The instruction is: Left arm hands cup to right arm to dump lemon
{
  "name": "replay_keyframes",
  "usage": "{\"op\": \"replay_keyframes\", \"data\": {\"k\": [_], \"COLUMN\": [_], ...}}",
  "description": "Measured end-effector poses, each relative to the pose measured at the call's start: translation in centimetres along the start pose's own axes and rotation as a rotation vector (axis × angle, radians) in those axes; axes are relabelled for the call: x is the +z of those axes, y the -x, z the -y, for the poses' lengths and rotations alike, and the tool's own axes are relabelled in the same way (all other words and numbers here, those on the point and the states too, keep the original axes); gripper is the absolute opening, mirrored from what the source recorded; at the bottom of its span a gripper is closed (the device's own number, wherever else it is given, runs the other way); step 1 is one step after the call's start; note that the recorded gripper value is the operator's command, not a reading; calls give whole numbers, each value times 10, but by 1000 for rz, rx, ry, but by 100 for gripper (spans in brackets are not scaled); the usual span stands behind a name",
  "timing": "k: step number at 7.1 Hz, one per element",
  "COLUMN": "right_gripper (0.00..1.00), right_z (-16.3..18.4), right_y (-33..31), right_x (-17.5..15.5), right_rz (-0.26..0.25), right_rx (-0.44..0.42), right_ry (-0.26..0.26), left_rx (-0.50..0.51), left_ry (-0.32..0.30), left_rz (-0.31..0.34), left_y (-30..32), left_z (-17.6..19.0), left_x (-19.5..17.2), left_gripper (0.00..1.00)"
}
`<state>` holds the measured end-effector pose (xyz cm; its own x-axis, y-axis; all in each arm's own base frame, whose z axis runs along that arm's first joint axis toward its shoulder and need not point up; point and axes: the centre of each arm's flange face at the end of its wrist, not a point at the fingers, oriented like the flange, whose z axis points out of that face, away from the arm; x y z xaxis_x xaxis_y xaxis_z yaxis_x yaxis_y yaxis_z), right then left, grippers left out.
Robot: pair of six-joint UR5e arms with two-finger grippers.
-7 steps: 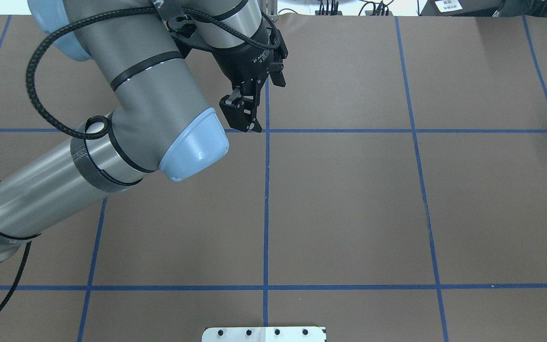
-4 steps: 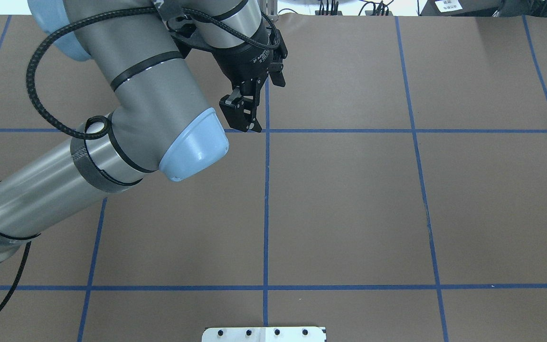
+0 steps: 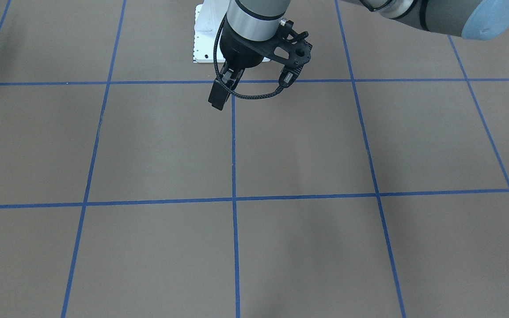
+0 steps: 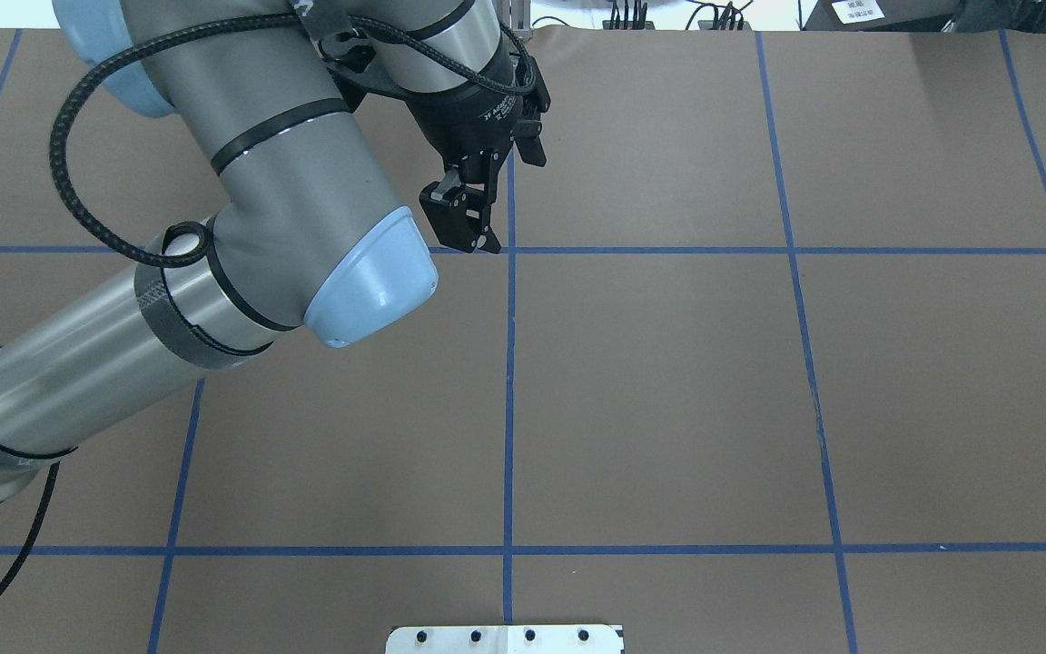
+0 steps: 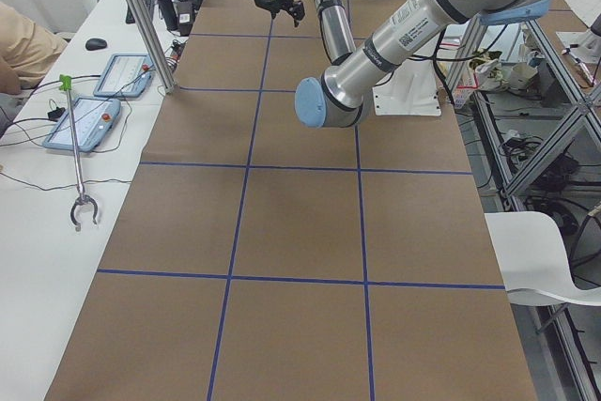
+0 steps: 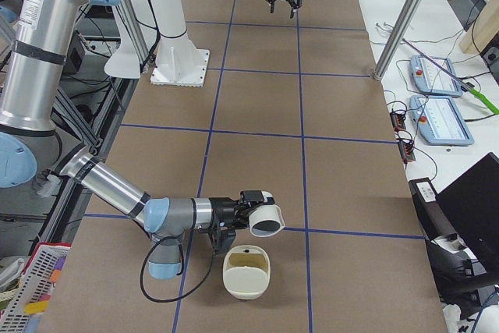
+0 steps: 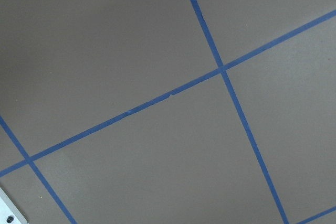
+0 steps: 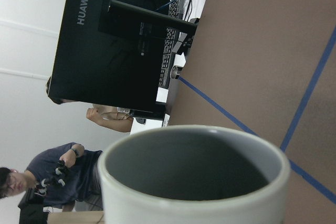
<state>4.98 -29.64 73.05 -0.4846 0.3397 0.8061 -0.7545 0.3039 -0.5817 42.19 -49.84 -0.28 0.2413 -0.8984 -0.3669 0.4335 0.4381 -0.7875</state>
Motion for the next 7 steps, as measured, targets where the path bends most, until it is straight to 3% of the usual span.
{"op": "replay_keyframes", "data": {"k": [3, 7], "right_gripper": [17, 20], "right_z": [14, 23], "right_y": [-14, -29], "right_x": [-14, -28], "right_rz": [17, 42], "right_rx": [268, 502], "right_ry": [-25, -15], "left_rx": [0, -2], "left_ry": [1, 2], "left_rz": [-1, -2], "left_y": [0, 3], "left_z": [0, -2], "left_x": [-1, -5], "left_gripper": [100, 100]}}
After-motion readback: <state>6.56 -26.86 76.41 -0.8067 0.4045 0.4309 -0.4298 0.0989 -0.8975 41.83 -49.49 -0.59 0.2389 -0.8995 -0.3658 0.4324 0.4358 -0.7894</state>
